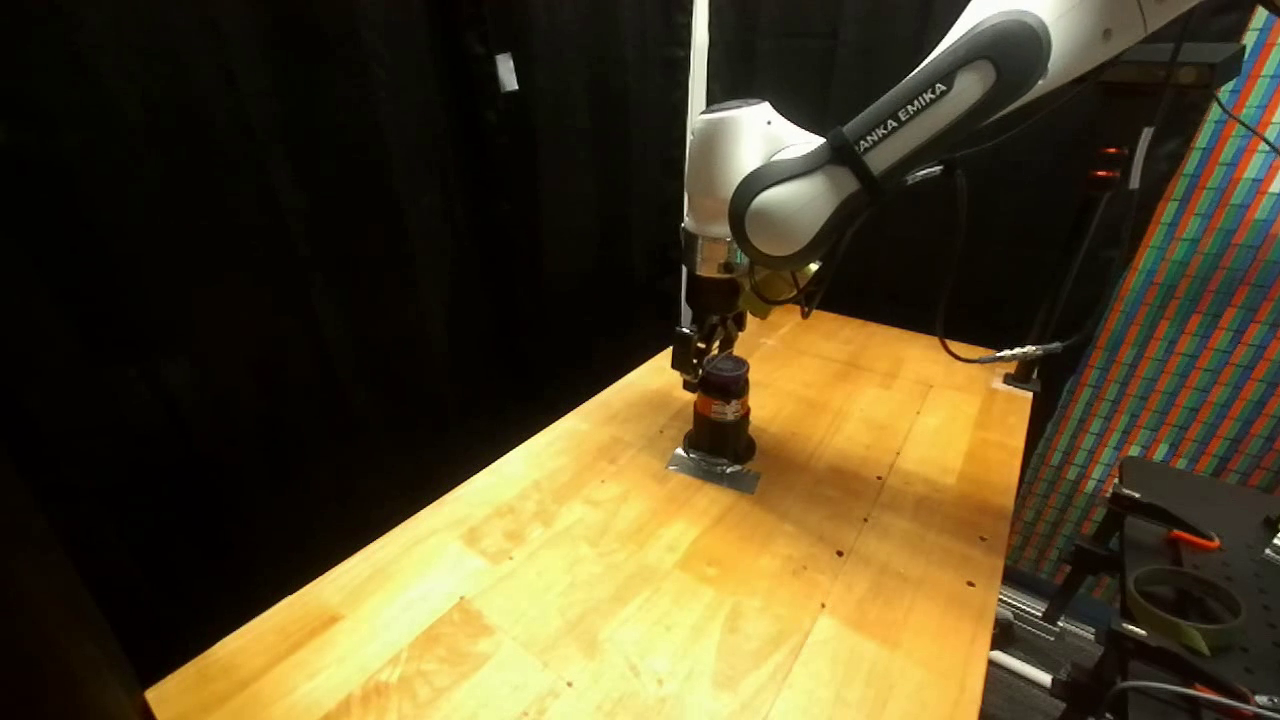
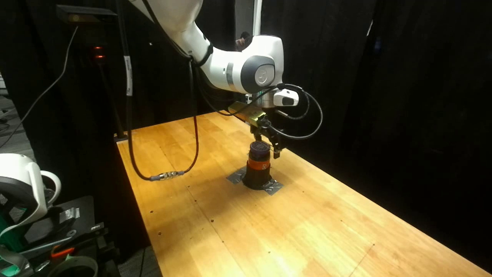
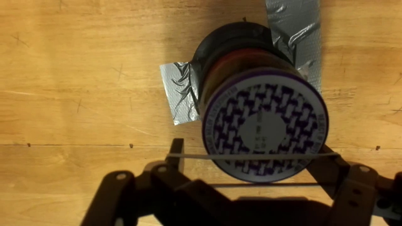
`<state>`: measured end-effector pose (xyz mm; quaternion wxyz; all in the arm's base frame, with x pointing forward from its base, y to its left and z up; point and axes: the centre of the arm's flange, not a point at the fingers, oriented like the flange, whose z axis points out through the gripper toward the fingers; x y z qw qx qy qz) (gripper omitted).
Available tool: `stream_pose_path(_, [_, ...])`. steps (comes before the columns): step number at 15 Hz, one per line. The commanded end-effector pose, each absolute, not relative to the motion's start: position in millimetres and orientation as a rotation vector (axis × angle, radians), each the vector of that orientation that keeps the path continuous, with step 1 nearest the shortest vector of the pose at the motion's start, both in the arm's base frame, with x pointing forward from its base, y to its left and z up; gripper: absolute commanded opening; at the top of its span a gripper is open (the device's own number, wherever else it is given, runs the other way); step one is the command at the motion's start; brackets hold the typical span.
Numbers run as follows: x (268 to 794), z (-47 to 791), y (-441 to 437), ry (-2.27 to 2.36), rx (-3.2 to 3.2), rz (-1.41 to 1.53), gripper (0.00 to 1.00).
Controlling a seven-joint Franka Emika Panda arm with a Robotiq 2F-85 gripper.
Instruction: Put the rubber bung around the neck of the brown bottle
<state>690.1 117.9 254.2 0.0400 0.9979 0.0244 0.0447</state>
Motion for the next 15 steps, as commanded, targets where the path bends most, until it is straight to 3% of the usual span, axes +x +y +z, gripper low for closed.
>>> stream_pose_path(1, [694.9, 241.7, 117.6, 0.062, 3.047, 0.094, 1.00])
stream_pose_path(6, [665.0, 242.2, 125.1, 0.075, 3.031, 0.051, 1.00])
stream_pose_path(15, [557.6, 263.2, 150.5, 0.078, 2.981, 0.053, 1.00])
